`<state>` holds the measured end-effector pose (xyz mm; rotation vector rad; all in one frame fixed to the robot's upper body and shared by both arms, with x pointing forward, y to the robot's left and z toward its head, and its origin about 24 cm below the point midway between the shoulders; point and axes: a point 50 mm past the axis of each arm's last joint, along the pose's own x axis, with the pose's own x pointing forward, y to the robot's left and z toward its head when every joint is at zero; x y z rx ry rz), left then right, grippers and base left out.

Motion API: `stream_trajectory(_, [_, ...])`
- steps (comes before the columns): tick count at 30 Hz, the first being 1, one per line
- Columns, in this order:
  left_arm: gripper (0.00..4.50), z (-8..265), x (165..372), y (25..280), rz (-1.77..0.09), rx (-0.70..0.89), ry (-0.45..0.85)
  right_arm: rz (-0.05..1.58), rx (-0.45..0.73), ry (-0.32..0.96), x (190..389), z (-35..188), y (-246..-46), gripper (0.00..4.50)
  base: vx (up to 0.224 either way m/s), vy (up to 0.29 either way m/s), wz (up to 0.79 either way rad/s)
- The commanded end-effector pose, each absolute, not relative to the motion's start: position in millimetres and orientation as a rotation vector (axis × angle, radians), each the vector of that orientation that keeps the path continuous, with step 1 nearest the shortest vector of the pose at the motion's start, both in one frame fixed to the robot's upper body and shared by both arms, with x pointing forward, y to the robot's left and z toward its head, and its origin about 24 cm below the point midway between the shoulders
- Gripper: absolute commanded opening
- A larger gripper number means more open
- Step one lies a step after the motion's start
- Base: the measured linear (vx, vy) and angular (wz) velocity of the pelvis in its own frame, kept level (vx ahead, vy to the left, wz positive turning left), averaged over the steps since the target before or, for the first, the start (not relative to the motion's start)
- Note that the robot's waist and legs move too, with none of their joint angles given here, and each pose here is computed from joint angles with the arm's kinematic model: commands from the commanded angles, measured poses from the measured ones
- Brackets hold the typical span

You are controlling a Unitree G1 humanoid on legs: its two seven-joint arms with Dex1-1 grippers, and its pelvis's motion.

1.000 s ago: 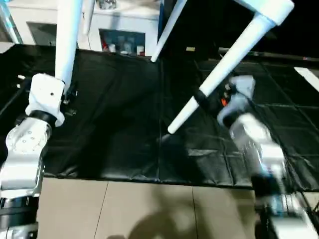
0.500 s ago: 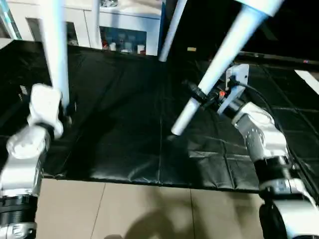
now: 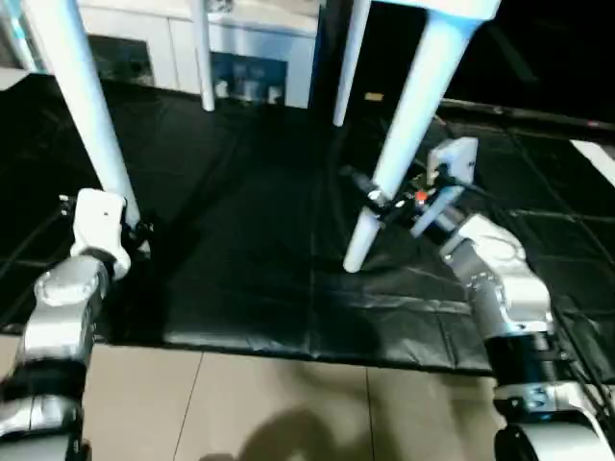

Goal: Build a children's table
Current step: Flip table

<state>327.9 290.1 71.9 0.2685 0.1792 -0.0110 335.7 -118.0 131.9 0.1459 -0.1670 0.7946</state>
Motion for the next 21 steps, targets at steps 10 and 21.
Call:
stream_trajectory(10, [2.03,61,298,294,-0.046,0.415,0.205,0.78,0.098,-0.086,319.0,98,-115.4,4.5,0.0,0.0,0.0])
stream_trajectory(21, [3.13,81,253,311,-0.004,0.37,0.025,0.576,0.168,-0.183,272.6,75,-132.2,4.5,0.0,0.0,0.0])
